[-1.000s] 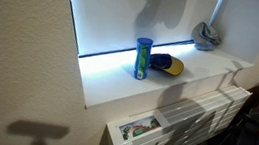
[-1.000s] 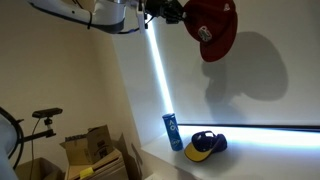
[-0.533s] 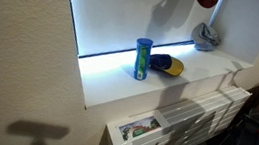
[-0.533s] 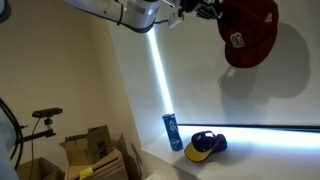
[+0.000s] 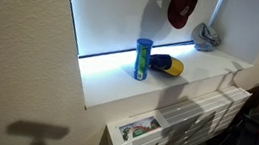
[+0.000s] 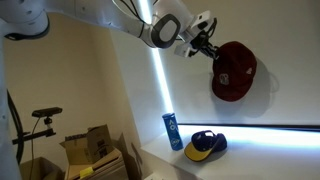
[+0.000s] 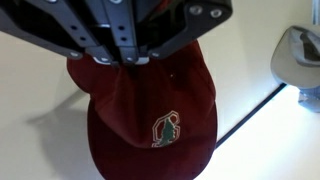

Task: Place the maroon on the windowsill

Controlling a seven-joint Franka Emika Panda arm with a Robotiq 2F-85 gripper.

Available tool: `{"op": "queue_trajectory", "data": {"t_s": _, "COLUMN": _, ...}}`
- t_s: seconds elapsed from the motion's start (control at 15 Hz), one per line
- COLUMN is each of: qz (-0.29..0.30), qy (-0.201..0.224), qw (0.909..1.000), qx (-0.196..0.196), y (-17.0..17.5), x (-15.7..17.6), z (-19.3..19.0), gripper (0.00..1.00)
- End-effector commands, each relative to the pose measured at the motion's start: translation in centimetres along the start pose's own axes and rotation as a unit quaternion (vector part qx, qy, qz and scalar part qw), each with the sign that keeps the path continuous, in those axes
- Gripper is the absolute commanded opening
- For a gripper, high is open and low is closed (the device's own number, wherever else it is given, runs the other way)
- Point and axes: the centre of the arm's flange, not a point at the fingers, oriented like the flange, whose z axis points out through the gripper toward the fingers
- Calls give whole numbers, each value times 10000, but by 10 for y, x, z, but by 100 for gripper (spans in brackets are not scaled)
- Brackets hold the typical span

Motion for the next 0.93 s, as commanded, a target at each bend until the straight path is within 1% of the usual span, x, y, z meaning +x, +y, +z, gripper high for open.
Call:
{"op": "queue_trajectory", "data": {"t_s": 0.0, "qz": -41, "qy": -289, "qw": 9996, "qx": -65, "y": 33, "x": 8, "z": 49, "gripper": 1}}
{"op": "queue_trajectory", "data": {"t_s": 0.2, "qz": 85, "qy": -543, "qw": 9981, "qx": -282, "y": 63, "x": -3, "z": 74, "gripper": 1}}
{"op": "queue_trajectory", "data": {"t_s": 0.47, "qz": 228, "qy": -1061, "qw": 9918, "qx": -681, "y": 93, "x": -22, "z": 102, "gripper": 1}}
{"op": "queue_trajectory", "data": {"t_s": 0.87, "qz": 406, "qy": -1323, "qw": 9786, "qx": -1525, "y": 116, "x": -37, "z": 129, "gripper": 1}}
